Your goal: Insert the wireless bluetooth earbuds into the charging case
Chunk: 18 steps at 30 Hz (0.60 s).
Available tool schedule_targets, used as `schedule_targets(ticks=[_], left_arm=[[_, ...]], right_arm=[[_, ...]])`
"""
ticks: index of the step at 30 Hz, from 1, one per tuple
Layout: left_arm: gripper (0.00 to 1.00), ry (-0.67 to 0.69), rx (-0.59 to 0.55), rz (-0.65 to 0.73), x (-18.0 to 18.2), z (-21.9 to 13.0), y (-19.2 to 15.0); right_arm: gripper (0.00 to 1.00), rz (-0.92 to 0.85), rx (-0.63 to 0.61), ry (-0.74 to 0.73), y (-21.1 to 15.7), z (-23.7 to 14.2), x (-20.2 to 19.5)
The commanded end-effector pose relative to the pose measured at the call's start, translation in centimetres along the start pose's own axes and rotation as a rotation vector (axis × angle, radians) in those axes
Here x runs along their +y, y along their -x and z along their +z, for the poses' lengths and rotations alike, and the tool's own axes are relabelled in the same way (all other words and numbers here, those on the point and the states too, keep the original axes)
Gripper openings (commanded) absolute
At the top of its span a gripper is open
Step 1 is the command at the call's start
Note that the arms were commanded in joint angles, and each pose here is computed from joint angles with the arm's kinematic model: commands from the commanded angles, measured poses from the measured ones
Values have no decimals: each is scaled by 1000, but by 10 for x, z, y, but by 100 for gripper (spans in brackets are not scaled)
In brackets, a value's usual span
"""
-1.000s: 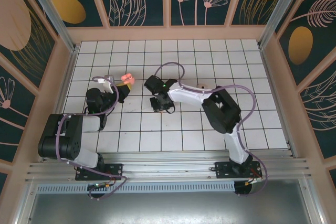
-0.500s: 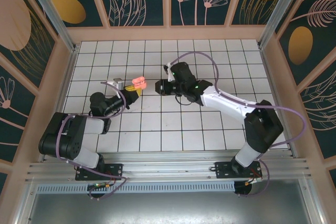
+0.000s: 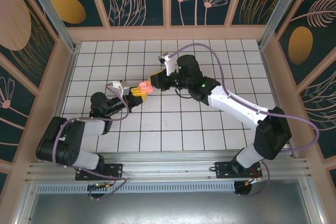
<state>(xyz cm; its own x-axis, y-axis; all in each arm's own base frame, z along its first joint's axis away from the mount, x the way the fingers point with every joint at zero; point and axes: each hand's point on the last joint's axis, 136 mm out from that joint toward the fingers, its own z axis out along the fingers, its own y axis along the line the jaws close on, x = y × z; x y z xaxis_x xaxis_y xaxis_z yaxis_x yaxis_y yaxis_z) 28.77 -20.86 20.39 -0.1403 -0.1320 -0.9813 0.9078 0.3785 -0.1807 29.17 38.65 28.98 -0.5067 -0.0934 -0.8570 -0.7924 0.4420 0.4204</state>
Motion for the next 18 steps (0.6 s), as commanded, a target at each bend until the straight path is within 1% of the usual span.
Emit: schedule_targets(ticks=[1,13,18], left_arm=[[7,-50,-15,81,-10,5,15],[7,-33,-40,92,-11,5,30],[7,-30,-47,95,-11,5,33]], right_arm=[[24,-134,-83,85,29,-3,33],[24,-138,-36,93,9,10,33],[23,-137,-29,110,7,16,36]])
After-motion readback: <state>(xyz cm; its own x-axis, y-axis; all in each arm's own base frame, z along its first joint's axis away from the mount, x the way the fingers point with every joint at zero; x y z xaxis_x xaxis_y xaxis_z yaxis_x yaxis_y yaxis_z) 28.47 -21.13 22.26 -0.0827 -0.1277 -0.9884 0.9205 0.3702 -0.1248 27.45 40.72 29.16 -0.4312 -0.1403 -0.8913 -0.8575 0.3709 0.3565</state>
